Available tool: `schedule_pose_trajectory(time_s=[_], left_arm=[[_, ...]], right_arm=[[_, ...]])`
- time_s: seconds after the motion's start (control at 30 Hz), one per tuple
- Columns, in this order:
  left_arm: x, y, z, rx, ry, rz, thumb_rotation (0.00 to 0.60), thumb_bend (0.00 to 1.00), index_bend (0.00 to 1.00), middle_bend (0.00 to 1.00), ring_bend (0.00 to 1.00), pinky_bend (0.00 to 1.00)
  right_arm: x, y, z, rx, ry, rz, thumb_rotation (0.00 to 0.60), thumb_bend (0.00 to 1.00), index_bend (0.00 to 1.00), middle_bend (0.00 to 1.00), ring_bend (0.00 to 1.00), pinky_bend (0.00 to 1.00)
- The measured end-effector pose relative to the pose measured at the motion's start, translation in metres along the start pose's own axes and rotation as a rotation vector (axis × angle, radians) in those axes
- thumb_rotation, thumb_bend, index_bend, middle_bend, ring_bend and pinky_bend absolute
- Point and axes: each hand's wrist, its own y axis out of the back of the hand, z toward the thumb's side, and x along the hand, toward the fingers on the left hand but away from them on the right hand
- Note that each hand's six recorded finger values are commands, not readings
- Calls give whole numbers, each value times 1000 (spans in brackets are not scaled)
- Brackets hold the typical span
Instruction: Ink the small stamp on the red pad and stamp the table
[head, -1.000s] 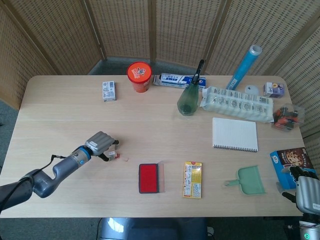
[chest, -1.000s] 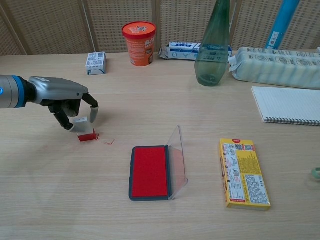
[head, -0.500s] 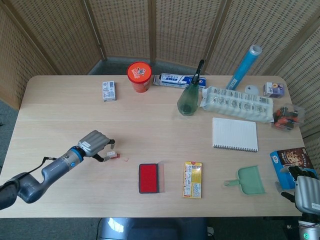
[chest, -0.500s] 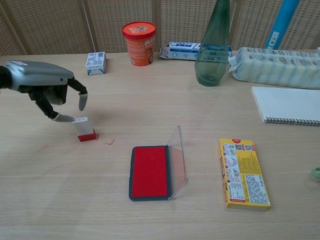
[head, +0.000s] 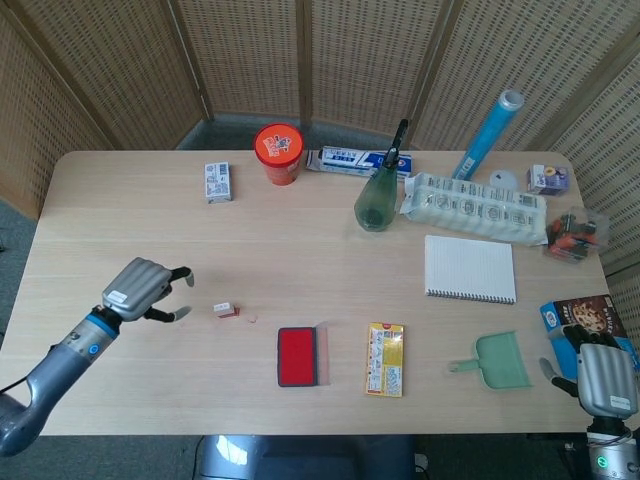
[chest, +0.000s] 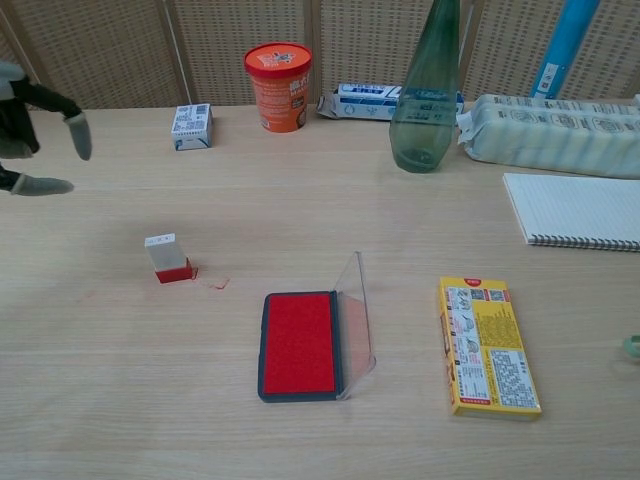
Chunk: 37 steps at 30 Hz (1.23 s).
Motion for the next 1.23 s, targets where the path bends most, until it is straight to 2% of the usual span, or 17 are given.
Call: schedule_pose_trajectory(time_s=[0.2,0.4,0.63,0.83,1.23], left_arm=[[-36,2,-13,-30,79,50,504,258,463,1000,977,752],[-69,0,-27,-70,168,113,508,258,482,1000,911,695],[-99,0,-36,-97,233,166,505,256,483,1000,898,682],[-103,-1,-33,-124,225,182,512,257,483,1000,898,678],[-93,-8,-29,-130,209,159,518,257,483,1000,898,678]], right_arm=[[-3,0,6,8,18,8,591,263,454,444,430,362],[-3,2,11,11,35,11,591,263,454,440,416,343],[-3,2,17,5,57,11,588,263,454,440,416,338],[-2,2,17,1,62,11,593,262,454,440,415,337],[-1,2,12,6,47,8,592,262,459,439,415,338]])
